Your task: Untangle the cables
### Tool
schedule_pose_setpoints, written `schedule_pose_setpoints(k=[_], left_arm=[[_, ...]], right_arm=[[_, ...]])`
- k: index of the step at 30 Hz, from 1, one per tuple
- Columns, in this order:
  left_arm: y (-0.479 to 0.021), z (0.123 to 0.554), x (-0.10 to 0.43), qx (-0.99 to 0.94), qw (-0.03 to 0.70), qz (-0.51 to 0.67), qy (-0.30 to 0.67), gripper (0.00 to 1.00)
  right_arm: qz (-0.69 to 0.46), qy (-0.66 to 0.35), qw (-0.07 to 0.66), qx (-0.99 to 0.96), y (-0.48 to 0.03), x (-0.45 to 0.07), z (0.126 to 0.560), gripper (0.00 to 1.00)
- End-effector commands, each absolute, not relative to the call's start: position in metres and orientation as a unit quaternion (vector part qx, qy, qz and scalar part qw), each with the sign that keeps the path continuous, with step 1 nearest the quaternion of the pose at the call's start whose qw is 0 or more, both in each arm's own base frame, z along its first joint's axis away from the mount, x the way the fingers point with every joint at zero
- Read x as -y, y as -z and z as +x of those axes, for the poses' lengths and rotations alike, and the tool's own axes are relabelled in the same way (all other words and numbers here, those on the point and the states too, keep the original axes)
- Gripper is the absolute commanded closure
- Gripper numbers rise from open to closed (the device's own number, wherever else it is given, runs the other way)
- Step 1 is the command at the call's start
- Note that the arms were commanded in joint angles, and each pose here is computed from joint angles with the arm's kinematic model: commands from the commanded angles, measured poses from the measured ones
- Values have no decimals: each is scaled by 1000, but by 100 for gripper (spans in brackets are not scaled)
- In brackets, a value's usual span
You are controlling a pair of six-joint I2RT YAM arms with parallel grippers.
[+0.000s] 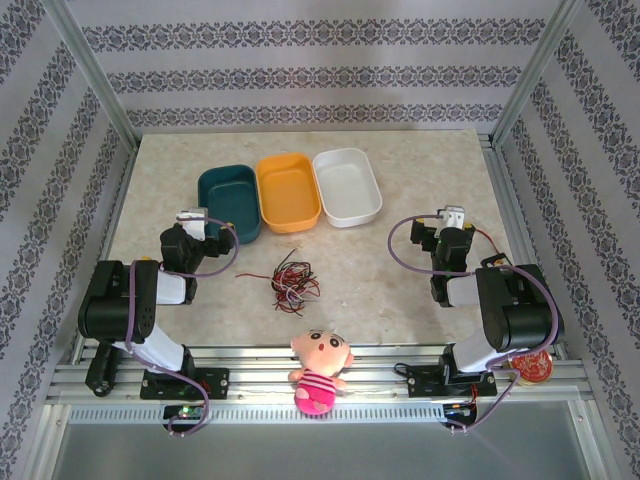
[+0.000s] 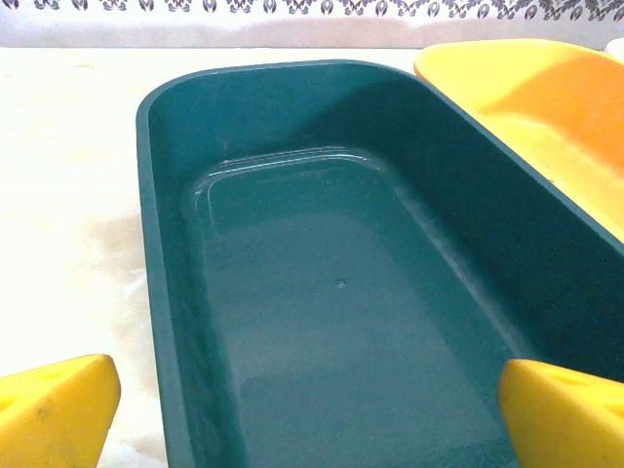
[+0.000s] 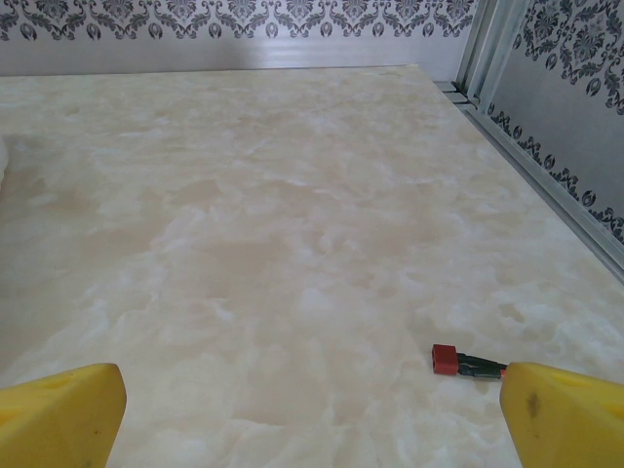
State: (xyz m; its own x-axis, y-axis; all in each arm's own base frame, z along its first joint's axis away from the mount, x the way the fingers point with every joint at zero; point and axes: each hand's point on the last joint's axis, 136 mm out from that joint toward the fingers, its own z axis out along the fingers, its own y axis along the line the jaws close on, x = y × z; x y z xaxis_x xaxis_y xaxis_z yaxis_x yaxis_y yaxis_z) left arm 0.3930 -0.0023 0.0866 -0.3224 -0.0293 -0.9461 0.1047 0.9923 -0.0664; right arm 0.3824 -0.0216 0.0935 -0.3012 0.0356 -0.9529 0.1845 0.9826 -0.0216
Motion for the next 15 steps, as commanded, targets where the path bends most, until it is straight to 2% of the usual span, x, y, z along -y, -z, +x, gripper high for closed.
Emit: schedule_pose_setpoints(k=[1,8,15], left_arm=[[-89,397,8,-810,582,37,64,1],[-93,395,7,-805,589,32,61,1],[-121,382,0,-791,610,17,45,1]], right_arm=[[79,64,605,-790,-106,23,389,2],[80,63,605,-790,-106,23,388,2],[70,57,604,-792,-113,19,393,2]])
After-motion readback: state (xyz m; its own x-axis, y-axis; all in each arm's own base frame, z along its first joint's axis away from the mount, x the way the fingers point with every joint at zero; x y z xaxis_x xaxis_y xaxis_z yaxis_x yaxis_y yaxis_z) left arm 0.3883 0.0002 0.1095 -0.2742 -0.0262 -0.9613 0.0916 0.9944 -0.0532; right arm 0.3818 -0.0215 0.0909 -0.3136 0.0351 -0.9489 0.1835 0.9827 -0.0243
